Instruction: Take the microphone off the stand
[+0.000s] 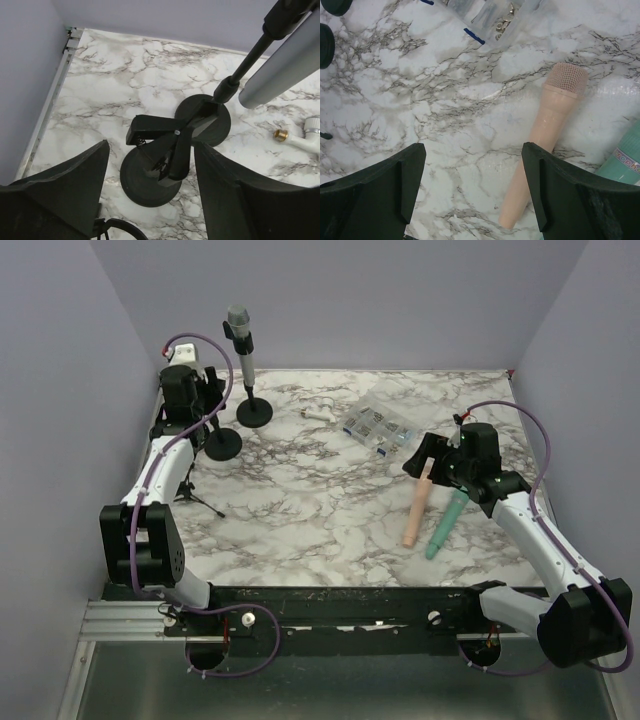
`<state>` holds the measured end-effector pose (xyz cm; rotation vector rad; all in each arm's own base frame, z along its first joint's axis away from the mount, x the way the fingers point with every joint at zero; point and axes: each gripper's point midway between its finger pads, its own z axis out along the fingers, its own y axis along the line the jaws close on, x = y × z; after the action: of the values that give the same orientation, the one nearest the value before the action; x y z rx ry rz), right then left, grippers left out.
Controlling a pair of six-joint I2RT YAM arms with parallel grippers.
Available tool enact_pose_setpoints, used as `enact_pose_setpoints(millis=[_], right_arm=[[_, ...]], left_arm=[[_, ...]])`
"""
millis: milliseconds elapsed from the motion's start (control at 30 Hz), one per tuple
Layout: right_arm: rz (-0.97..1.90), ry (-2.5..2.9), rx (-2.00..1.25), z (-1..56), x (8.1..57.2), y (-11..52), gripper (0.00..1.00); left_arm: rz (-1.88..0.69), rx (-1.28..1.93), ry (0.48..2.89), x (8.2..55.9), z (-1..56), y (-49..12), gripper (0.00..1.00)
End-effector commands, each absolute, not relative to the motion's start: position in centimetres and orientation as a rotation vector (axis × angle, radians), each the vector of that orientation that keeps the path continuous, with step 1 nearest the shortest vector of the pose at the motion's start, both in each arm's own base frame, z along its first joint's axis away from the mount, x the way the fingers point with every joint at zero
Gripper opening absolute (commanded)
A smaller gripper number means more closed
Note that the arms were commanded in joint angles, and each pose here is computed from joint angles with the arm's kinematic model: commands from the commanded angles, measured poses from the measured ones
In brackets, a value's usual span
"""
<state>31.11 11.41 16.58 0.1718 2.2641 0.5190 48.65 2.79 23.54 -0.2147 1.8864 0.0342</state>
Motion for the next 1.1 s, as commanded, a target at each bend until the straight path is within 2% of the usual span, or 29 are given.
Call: enact_pose_setpoints(millis=[0,233,333,600,800,1067], right_arm=[[0.524,2.271,0.156,16.6,31.1,11.5,0.86],[0.527,2.27,0.158,16.8,31.0,11.5,0.86],[0.532,2.269,0.155,16.9,31.1,11.6,0.86],[0.537,2.259,0.153,17.8,31.2,11.6,0.86],[0.535,2.264,0.164,17.8,31.1,11.6,0.86],[0.535,2.276,0.173,17.8,31.1,11.6,0.86]], left_arm=[[-0.069,-0.177,1.72,48.8,29.5,1.4,0.75],[-0.178,-0.056,1.577,47.5,33.6,-0.9,0.88],[-0.223,0.022,1.51,47.3,34.9,-2.3,0.99],[-0.204,0.163,1.417,49.5,35.9,-6.2,0.99],[-0.181,0.105,1.409,52.1,35.4,-7.3,0.98],[-0.101,-0.017,1.396,54.8,34.9,-6.2,0.92]])
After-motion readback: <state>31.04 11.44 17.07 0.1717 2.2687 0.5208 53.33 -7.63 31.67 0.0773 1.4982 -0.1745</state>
